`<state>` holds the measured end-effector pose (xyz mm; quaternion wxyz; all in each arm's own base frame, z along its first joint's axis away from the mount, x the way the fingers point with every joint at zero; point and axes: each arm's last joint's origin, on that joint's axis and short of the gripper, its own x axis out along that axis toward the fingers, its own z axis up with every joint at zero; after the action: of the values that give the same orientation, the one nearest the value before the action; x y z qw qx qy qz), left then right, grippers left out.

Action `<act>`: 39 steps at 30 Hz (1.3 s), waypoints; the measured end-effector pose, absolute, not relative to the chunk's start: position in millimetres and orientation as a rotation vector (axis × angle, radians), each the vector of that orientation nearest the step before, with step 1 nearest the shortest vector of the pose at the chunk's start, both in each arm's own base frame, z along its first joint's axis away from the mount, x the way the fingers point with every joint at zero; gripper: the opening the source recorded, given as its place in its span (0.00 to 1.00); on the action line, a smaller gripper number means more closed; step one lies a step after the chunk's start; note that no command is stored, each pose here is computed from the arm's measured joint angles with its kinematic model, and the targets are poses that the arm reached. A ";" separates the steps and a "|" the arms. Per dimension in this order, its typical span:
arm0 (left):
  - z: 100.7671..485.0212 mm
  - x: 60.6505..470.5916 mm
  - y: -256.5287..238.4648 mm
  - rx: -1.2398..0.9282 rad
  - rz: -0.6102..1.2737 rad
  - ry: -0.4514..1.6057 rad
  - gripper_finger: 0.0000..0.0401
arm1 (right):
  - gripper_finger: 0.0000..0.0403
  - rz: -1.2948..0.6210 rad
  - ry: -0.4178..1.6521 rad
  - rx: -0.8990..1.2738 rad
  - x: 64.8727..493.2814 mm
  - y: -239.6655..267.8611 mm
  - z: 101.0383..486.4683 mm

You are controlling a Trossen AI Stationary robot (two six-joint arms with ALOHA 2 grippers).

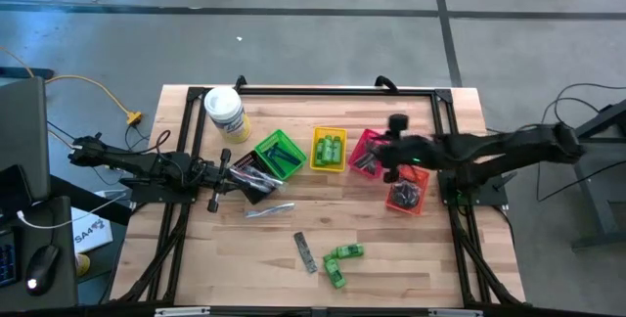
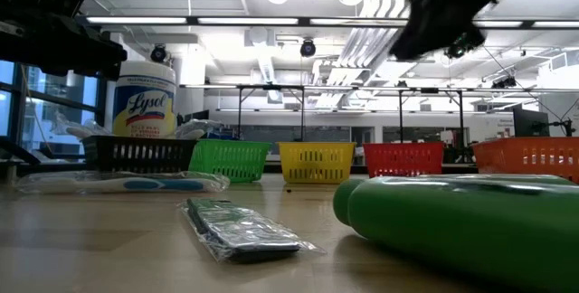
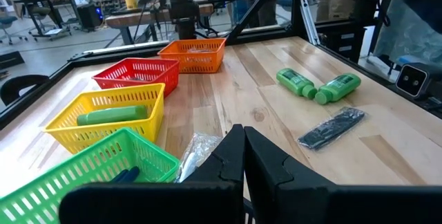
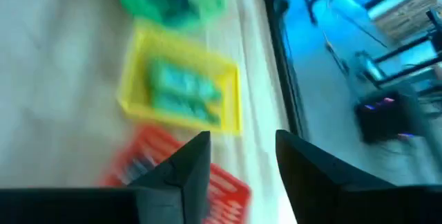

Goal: Pick & Place Travel size toiletries
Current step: Put the right green bottle shampoo into the yellow bin

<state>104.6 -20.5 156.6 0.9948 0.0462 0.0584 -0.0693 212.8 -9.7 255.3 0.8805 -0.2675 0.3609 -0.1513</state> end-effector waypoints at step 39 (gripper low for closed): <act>158.2 105.0 -18.1 0.041 -0.049 0.105 0.00 | 0.01 -0.089 -0.121 0.184 91.7 27.3 209.4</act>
<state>105.0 -18.1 158.2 0.9981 0.0203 0.0526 -0.0245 91.7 27.3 209.4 0.9929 0.0919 -0.0606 -0.0442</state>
